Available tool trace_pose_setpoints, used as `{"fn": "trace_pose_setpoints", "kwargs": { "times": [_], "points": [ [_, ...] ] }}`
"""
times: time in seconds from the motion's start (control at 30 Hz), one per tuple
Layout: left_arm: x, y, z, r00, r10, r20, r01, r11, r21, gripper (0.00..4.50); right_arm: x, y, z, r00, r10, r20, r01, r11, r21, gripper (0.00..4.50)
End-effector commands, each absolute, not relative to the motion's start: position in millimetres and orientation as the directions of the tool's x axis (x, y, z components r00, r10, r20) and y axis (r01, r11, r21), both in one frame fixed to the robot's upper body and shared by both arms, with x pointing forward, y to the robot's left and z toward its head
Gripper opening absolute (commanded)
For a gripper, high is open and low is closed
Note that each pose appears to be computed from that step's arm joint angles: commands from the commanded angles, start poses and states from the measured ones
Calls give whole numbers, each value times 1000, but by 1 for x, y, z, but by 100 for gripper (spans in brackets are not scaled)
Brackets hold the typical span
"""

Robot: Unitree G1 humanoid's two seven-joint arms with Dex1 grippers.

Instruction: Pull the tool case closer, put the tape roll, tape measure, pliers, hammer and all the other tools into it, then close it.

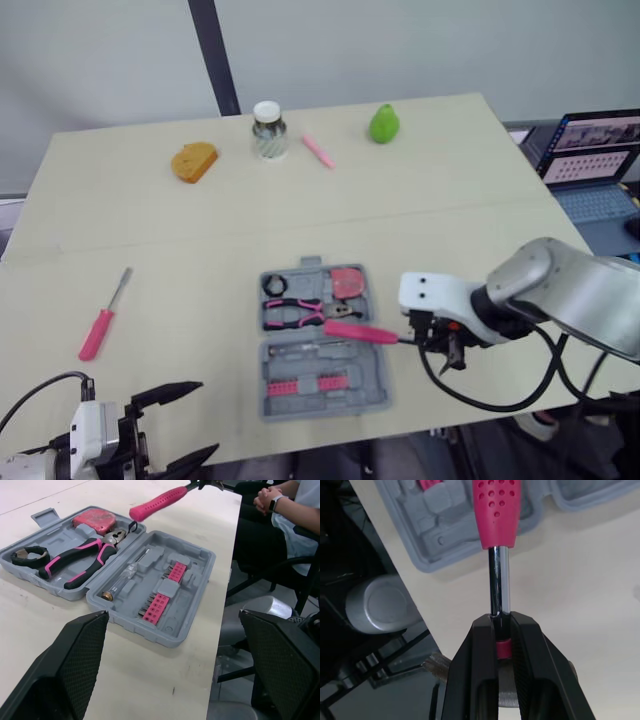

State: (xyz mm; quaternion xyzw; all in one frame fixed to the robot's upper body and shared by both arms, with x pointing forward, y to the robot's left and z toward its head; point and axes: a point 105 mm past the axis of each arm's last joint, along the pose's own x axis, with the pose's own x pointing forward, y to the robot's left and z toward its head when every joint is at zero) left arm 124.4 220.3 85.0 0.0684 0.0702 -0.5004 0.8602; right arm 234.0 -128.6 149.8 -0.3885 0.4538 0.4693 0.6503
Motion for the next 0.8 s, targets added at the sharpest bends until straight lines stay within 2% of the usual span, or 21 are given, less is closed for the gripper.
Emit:
{"fn": "trace_pose_setpoints", "kwargs": {
  "times": [0.03, 0.5, 0.8],
  "points": [
    [117, 227, 85, 511, -834, -208, 858, 510, 61, 450, 236, -119, 146, 151, 230, -961, -968, 234, -96, 11],
    [107, 241, 84, 532, -808, -253, 842, 538, 54, 450, 223, -80, 118, 32, 219, -975, -995, 95, -11, 11],
    [101, 246, 84, 535, -799, -275, 838, 544, 50, 450, 226, -57, 109, 20, 224, -974, -998, 68, -5, 11]
  ]
}}
